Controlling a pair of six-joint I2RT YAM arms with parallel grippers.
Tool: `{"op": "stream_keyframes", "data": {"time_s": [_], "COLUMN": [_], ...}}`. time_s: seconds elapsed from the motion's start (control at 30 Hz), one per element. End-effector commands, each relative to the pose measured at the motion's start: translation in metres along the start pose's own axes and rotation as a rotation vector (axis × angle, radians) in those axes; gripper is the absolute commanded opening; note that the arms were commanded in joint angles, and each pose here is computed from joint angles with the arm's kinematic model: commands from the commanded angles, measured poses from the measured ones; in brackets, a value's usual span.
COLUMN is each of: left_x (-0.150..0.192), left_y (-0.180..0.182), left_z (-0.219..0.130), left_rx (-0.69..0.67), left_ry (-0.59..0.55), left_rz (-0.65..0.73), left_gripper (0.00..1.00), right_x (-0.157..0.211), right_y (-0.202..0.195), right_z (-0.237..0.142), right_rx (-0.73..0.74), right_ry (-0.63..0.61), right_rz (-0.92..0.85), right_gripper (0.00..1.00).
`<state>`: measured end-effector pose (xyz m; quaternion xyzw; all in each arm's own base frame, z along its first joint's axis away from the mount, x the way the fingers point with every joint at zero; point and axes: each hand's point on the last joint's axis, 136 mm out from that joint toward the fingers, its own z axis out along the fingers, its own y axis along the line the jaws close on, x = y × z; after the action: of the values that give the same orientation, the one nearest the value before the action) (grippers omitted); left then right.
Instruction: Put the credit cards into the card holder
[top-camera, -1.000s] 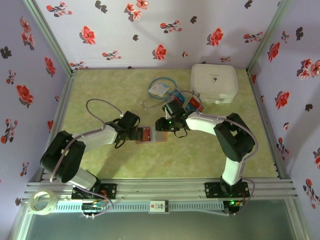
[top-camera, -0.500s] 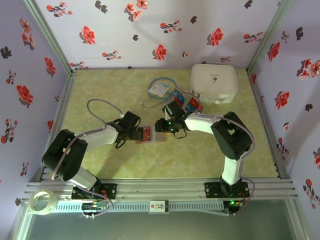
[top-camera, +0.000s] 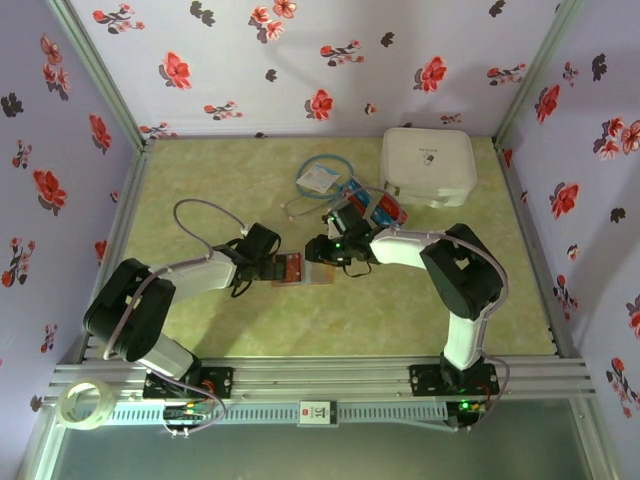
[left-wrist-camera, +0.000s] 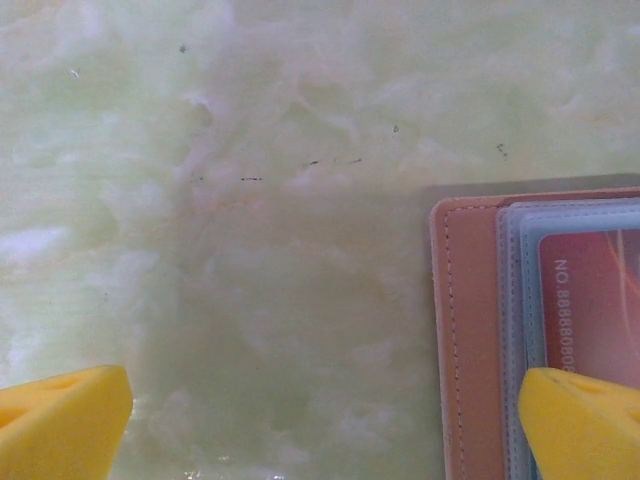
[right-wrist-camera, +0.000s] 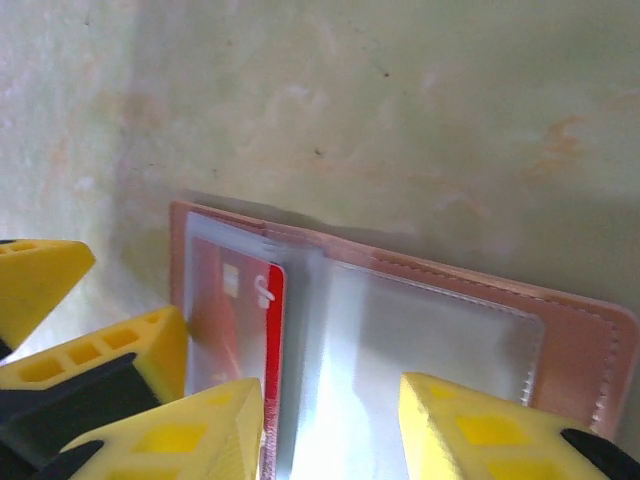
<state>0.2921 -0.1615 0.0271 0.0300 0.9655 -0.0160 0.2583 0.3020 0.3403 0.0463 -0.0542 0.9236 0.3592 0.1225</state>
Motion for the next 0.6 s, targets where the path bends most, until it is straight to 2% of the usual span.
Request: {"op": "stream_keyframes", "data": {"time_s": [0.0,0.27,0.57], "left_x": [0.012,0.005,0.004], "left_y": [0.008,0.009,0.016], "left_z": [0.002,-0.009,-0.015], "left_rx": [-0.037,-0.031,-0.048], "left_ry": [0.021,-0.007,-0.016], "left_rz": [0.020,0.018,0.015], "left_gripper": [1.00,1.00,1.00], "right_x": [0.001,-0.002,-0.001], "right_y": [0.005,-0.011,-0.022], "right_z": [-0.004,-0.022,-0.025], "right_rx": [-0.026,0.091,0.158], "right_ry": [-0.003,-0.014,-0.004], "right_rz": [0.008,-0.056,-0.084], "right_gripper": [0.41,0.41,0.41]}}
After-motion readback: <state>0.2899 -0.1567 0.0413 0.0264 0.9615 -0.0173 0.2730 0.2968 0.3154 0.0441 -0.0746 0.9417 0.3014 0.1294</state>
